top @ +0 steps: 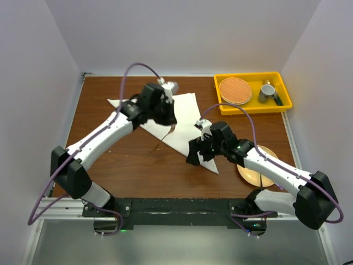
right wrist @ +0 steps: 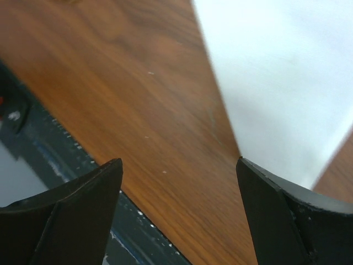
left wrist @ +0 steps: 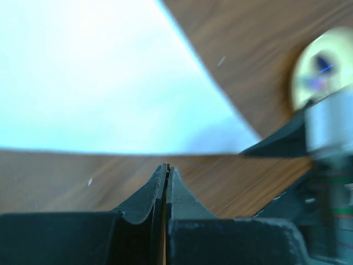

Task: Fold the napkin, place the utensils inside, and roll it up
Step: Pass the utensil from the left arm to the right, then pass the utensil from the right arm to the left, then pass the utensil from the left arm to the right, then place the utensil onto the napkin

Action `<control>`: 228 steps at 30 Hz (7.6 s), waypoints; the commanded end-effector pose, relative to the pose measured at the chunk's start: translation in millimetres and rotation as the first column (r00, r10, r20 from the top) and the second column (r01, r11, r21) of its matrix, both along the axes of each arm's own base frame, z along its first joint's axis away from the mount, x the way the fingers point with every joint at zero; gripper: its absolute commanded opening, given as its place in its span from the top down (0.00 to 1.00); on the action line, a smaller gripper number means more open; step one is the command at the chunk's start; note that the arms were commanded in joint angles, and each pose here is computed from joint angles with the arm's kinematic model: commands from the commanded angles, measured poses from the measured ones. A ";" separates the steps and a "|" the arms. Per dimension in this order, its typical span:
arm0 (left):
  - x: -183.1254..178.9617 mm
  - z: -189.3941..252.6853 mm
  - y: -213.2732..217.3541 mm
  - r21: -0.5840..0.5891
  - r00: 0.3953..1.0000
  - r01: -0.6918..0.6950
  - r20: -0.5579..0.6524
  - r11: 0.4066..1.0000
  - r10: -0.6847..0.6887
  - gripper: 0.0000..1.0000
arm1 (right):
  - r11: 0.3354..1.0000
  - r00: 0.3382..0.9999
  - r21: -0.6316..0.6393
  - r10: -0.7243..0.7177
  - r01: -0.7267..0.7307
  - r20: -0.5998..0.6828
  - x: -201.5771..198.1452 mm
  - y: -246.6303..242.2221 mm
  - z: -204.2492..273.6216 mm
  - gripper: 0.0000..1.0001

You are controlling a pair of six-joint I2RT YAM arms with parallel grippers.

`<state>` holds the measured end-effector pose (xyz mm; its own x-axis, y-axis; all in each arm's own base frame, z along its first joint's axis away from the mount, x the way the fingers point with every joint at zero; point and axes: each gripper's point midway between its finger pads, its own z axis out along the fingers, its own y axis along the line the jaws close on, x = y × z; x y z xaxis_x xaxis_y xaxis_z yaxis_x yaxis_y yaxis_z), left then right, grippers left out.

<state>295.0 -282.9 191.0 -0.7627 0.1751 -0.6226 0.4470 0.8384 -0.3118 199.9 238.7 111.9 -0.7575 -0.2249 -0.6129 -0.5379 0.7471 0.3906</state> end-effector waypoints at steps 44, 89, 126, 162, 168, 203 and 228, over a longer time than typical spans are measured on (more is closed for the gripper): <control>16.1 193.6 51.4 -0.523 0.892 0.149 0.438 0.839 0.115 0.25 | 0.969 0.909 0.147 0.124 -0.197 0.398 63.1 55.4 138.3 1.00; -0.8 149.1 -36.8 -0.499 0.865 -0.095 0.387 0.862 0.319 0.36 | 0.951 0.929 0.308 -0.123 0.011 0.349 48.9 45.9 167.8 1.00; -64.6 200.6 -23.2 -0.656 0.830 0.542 0.517 0.526 -0.210 0.92 | 0.640 0.849 0.561 0.352 -0.526 0.395 -2.3 65.0 207.4 0.48; -9.3 194.7 56.8 -0.682 0.890 0.257 0.444 0.684 0.108 0.42 | 0.681 0.875 0.554 0.318 -0.479 0.365 22.1 91.1 197.2 1.00; 37.0 146.5 180.2 -0.454 0.708 -0.479 0.306 0.751 0.637 0.10 | 0.874 0.931 0.360 0.232 -0.326 0.281 81.7 93.8 155.7 1.00; 36.8 67.1 251.7 -0.139 0.555 -0.767 0.347 0.627 0.756 0.06 | 0.726 0.952 -0.654 0.304 -0.213 0.027 176.5 134.4 -45.1 1.00; 36.5 58.4 250.1 -0.129 0.568 -0.760 0.344 0.637 0.748 0.06 | 0.748 0.949 -0.604 0.313 -0.274 -0.043 162.3 154.7 -77.7 1.00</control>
